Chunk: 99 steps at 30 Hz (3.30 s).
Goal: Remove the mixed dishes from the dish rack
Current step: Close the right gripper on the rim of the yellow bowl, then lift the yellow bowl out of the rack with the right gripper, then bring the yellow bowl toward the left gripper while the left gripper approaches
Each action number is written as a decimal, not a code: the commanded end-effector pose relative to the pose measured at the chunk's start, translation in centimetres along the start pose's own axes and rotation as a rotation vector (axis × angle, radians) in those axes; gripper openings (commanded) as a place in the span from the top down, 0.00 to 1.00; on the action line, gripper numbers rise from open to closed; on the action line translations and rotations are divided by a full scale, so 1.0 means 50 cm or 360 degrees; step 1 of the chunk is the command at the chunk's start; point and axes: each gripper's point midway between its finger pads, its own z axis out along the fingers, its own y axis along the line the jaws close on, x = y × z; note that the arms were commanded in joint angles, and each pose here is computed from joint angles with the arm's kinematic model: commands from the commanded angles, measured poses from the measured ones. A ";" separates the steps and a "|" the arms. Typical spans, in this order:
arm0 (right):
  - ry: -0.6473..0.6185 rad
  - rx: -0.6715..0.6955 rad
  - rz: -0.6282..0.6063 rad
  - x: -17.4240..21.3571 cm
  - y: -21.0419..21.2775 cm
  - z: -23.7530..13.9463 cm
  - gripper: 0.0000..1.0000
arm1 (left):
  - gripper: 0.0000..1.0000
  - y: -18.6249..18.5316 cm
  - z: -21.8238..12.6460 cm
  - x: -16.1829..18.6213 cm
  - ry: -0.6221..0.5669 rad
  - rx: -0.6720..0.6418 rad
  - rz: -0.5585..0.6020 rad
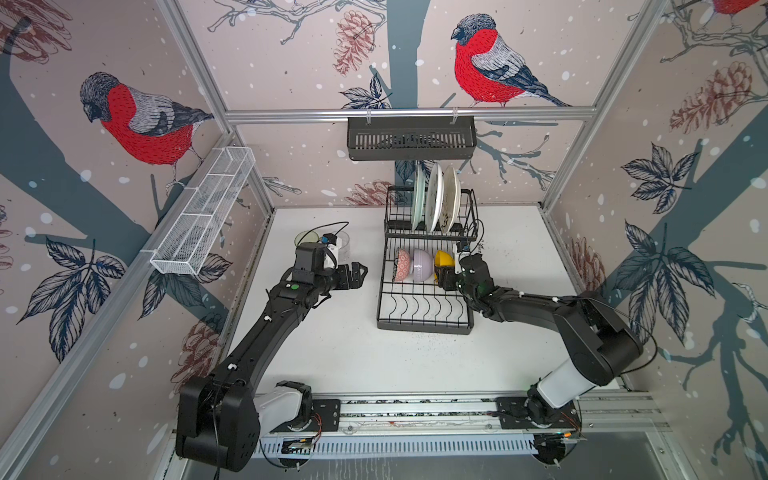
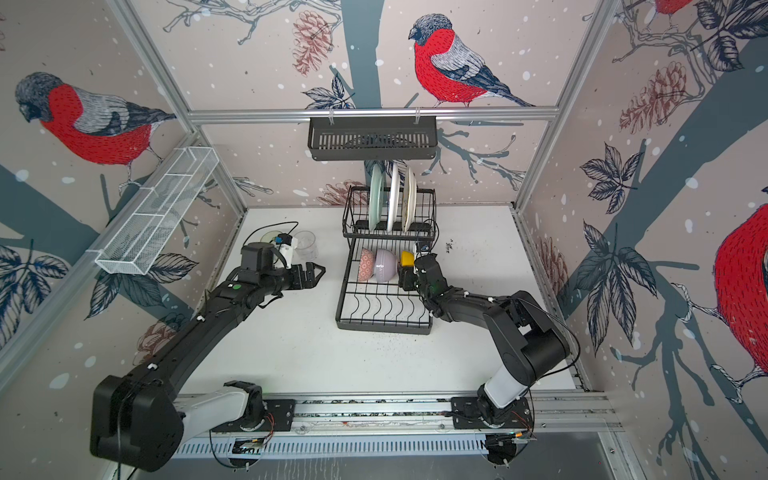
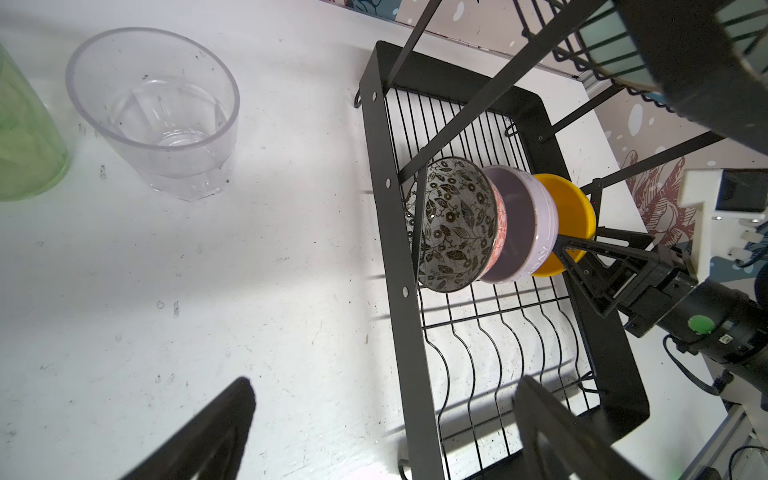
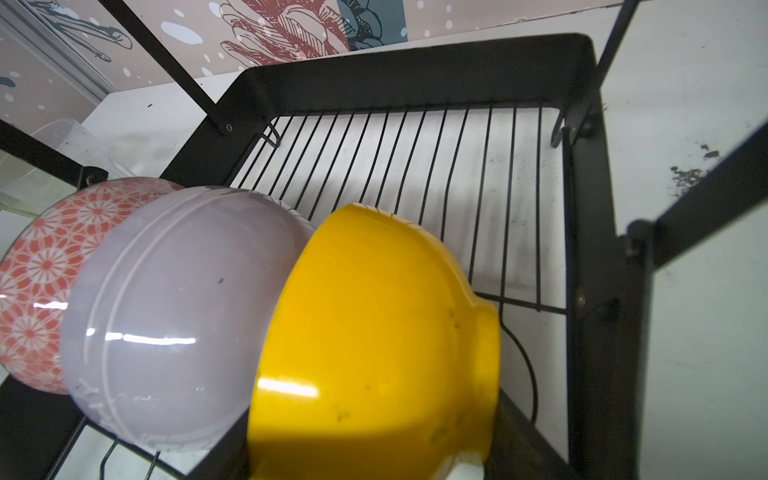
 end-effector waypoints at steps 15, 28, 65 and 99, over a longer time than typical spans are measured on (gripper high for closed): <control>-0.0054 0.0140 -0.0117 -0.012 -0.008 -0.014 0.40 | 0.03 -0.012 -0.001 -0.014 -0.0029 0.0050 -0.0001; -0.0075 0.0139 -0.0106 -0.015 0.000 -0.030 0.41 | 0.03 -0.019 -0.006 -0.018 -0.0043 0.0073 0.0004; -0.0101 -0.0108 0.0106 -0.016 0.036 -0.127 0.42 | 0.03 -0.031 -0.010 -0.021 -0.0057 0.0138 0.0000; -0.0141 -0.0546 0.0225 -0.045 0.120 -0.210 0.40 | 0.03 -0.163 0.028 0.016 -0.0054 0.0494 -0.0138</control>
